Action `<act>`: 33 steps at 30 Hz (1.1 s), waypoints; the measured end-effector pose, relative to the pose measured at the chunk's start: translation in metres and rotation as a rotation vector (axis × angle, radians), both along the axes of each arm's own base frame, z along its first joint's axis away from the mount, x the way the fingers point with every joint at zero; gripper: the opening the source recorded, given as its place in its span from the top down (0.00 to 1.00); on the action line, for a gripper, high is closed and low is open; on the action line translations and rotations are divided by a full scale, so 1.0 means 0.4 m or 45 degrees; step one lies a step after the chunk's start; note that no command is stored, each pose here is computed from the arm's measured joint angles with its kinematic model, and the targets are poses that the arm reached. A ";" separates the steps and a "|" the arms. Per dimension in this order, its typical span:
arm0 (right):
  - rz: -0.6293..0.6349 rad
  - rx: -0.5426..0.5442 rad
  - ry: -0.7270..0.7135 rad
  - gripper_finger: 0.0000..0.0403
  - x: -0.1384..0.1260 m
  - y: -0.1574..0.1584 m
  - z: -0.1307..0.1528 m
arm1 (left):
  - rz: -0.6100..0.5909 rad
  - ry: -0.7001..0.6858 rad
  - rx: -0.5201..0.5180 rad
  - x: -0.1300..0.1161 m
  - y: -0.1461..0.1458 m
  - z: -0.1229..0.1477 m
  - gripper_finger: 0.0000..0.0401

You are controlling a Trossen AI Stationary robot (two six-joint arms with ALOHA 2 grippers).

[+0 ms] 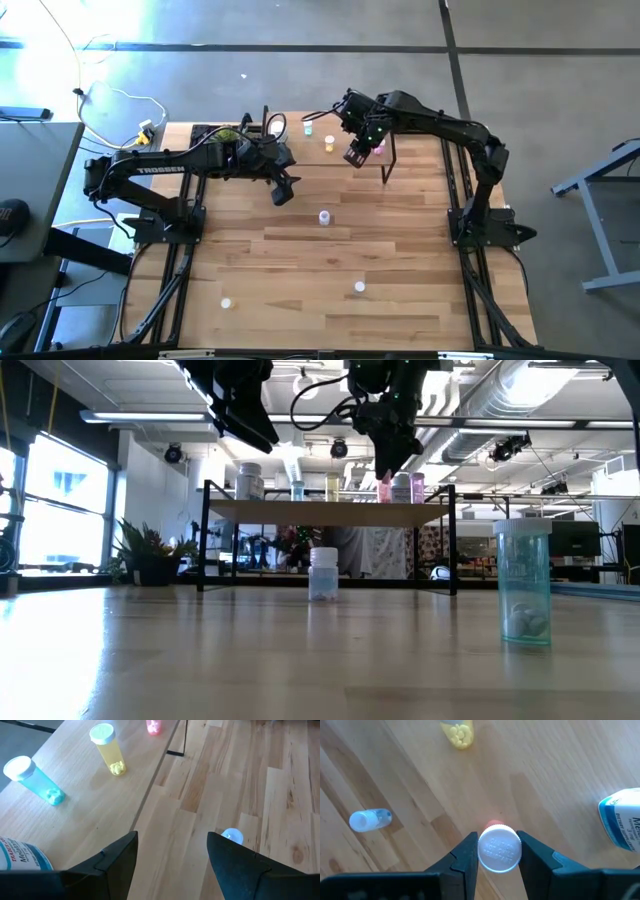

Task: Pick and place medicine bottles onto shelf by color
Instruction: Put the pink pill bottle on the shelf, then put the transparent pill bottle on the shelf

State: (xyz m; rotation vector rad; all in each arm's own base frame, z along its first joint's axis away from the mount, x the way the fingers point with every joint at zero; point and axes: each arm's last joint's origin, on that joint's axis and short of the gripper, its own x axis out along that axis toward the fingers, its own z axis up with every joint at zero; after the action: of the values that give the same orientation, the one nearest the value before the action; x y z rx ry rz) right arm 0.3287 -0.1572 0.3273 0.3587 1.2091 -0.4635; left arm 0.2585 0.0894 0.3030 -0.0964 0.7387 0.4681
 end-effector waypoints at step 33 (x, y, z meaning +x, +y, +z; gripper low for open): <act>-0.023 -0.270 -0.240 0.50 -0.016 -0.001 0.199 | -0.019 -0.068 -0.160 0.009 -0.026 0.000 0.43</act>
State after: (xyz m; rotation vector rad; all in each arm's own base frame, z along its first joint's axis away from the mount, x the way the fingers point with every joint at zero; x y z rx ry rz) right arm 0.3225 -0.1575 0.4069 0.2258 0.9642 -0.5560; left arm 0.2620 0.0791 0.3028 -0.2199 0.7158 0.4034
